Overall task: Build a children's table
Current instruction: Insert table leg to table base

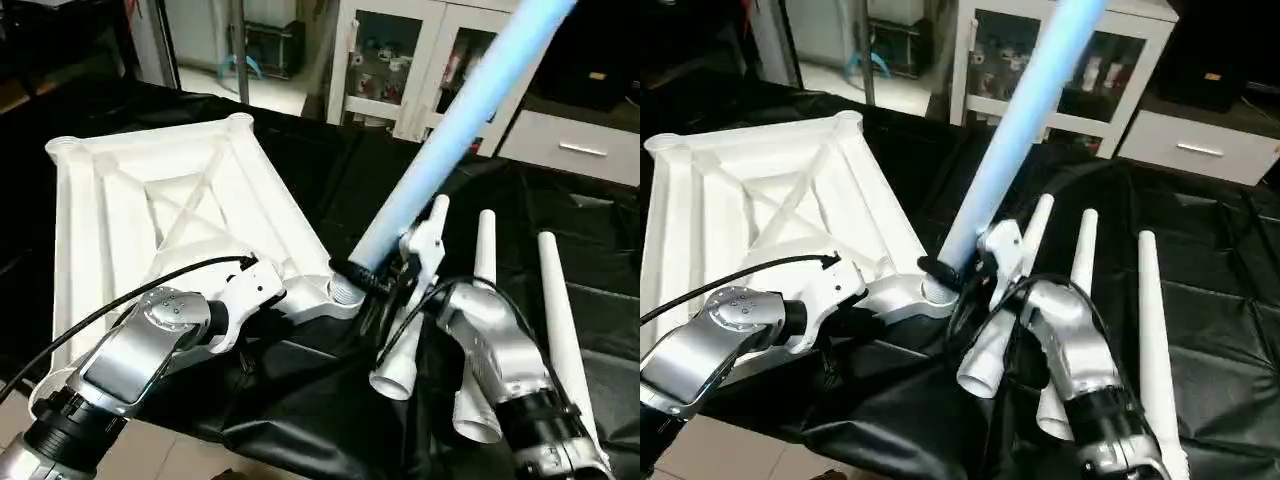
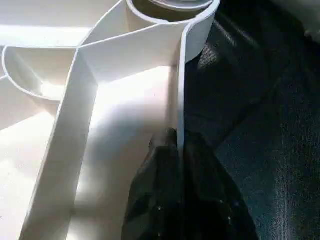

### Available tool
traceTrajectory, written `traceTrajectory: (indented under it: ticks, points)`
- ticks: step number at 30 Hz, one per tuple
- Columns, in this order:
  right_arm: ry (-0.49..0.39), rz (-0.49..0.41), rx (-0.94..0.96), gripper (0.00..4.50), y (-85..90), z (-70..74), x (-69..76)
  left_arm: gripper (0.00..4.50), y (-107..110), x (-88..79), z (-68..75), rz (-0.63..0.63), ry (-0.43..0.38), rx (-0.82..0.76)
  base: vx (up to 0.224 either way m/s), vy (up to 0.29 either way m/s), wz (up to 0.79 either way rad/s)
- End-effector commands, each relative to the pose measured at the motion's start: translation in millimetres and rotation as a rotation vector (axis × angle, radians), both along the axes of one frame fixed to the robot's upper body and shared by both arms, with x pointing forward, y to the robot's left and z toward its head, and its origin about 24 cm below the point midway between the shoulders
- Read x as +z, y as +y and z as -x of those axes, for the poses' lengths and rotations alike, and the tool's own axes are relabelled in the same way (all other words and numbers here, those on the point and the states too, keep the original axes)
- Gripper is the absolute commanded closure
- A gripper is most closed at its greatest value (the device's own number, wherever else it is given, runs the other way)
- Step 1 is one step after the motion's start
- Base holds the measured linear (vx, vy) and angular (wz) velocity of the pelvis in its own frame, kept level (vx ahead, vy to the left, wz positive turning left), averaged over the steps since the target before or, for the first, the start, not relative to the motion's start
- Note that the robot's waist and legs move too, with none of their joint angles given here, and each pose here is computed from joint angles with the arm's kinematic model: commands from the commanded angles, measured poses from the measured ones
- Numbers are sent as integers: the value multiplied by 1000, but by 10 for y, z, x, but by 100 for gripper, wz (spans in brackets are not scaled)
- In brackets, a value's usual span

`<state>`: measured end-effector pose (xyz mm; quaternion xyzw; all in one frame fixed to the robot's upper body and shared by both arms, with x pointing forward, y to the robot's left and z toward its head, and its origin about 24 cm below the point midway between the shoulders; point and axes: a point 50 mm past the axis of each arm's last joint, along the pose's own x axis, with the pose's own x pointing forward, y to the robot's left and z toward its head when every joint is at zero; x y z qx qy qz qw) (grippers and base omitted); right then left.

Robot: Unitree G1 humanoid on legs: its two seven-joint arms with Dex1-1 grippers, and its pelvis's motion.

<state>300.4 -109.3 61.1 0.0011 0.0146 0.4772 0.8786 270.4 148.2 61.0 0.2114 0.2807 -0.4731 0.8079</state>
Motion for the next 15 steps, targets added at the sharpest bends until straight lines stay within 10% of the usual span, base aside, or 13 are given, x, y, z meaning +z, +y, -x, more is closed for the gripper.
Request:
traceTrajectory:
  ticks: [1,15]
  points:
    - [61,80,-17,262,-101,59,-158,450,80,-52,-9,-26,11,35,0,0,0]
    - [153,274,213,262,29,84,-193,450,86,-57,2,-30,22,33,0,0,0]
